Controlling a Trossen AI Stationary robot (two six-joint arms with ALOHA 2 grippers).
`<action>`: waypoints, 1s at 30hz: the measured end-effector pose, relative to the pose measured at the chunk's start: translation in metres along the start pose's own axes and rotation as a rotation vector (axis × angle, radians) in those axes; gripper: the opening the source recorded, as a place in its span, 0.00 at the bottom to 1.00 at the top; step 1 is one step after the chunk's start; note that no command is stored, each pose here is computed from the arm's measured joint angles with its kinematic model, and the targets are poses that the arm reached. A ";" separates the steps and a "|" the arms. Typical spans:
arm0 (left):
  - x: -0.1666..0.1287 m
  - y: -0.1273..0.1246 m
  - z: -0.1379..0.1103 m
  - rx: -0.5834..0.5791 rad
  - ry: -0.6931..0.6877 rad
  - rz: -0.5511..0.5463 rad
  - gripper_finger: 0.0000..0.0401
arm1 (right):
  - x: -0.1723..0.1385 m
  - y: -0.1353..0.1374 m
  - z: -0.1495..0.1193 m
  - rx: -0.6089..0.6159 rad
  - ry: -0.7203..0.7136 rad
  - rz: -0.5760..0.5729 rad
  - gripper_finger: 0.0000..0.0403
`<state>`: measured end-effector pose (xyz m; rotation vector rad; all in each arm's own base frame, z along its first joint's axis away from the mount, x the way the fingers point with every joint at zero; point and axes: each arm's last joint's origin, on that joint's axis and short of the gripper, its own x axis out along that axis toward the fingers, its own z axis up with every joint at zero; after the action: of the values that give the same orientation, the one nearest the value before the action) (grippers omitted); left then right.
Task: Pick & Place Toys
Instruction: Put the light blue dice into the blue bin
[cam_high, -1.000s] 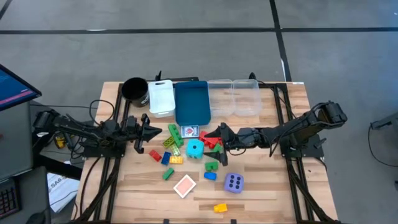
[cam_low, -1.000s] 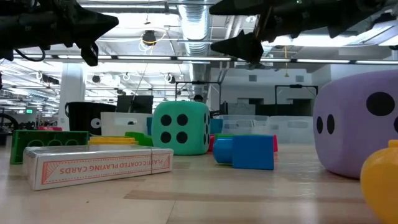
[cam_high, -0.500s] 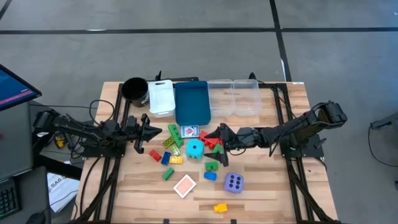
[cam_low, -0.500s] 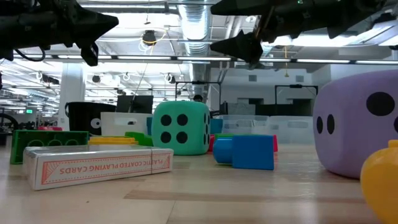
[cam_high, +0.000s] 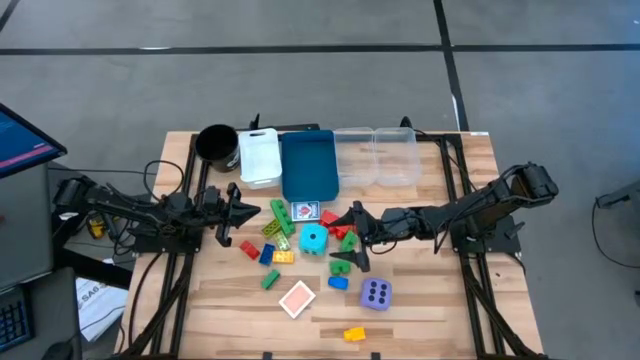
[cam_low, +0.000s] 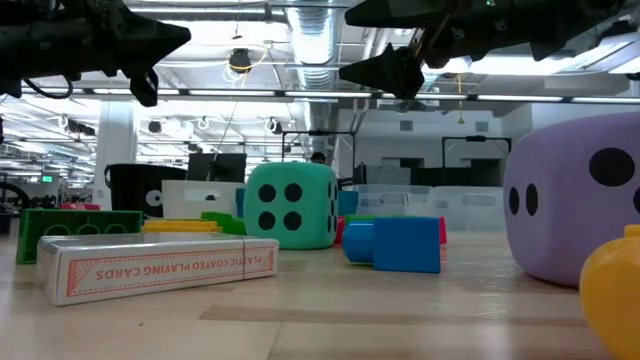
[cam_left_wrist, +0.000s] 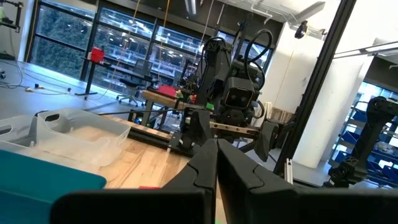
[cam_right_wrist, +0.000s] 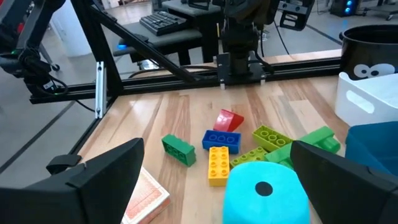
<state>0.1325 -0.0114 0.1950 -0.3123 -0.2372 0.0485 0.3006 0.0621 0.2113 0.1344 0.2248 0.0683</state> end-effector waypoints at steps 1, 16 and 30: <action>0.000 0.000 0.000 0.000 0.000 0.000 0.01 | 0.000 0.000 0.000 0.000 0.000 0.000 0.99; 0.000 0.000 0.000 0.000 0.000 0.000 0.01 | 0.020 0.001 -0.031 0.102 0.067 -0.028 0.99; 0.000 0.000 0.000 0.004 0.000 0.000 0.01 | 0.072 -0.004 -0.037 0.093 0.215 -0.158 0.99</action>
<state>0.1325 -0.0114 0.1950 -0.3085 -0.2366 0.0490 0.3627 0.0691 0.1591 0.2015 0.4530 -0.0855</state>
